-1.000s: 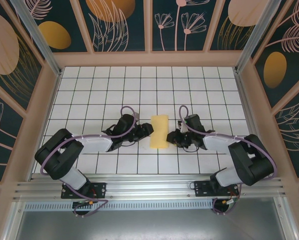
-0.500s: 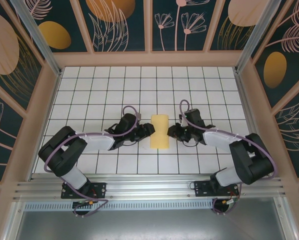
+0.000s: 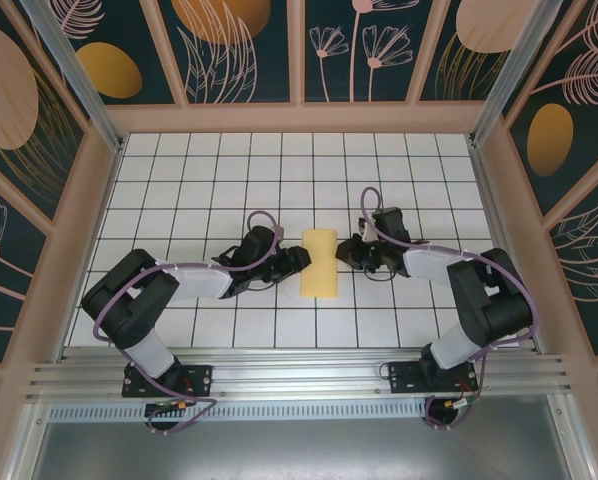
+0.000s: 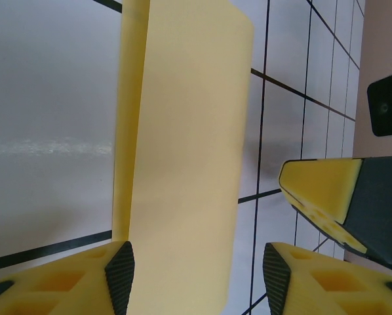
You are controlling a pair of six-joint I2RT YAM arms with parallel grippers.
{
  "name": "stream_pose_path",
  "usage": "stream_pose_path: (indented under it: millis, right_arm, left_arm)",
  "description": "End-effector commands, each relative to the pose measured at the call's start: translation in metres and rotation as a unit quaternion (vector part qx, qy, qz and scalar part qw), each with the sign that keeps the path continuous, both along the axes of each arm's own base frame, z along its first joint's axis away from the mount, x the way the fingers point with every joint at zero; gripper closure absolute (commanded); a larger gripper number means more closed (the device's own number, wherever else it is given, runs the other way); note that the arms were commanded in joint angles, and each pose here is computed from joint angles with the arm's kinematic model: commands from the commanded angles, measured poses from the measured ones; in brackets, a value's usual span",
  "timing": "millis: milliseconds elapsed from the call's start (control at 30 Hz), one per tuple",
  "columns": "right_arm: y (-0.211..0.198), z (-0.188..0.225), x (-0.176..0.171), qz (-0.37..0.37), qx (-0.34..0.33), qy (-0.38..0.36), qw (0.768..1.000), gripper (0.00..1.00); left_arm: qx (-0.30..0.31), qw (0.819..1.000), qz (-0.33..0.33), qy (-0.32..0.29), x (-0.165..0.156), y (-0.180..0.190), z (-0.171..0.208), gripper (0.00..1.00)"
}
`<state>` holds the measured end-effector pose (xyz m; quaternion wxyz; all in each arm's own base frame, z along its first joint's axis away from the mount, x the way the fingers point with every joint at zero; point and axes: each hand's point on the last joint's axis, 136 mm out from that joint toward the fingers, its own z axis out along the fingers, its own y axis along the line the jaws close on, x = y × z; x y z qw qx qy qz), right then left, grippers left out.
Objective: Fold a paper plane with a square sheet of paper (pick it up from the middle)
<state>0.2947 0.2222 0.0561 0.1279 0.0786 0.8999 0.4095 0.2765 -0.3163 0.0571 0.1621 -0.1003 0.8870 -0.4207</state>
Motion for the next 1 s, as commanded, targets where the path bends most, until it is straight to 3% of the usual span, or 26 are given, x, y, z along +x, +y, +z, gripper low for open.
stream_pose_path:
  millis: [0, 433, 967]
  right_arm:
    - [0.007, 0.007, 0.003, 0.014, 0.019, -0.01, 1.0, 0.9]
    - [-0.004, -0.024, -0.037, 0.018, 0.009, 0.03, 0.999, 0.9]
    - [-0.008, -0.038, -0.043, 0.018, -0.005, 0.044, 0.999, 0.9]
  left_arm:
    - [-0.003, 1.0, -0.003, 0.002, 0.004, -0.003, 0.0, 0.43]
    - [-0.013, 1.0, -0.015, 0.006, 0.002, -0.008, -0.002, 0.43]
    - [-0.013, 0.999, -0.025, 0.029, -0.002, -0.012, -0.02, 0.44]
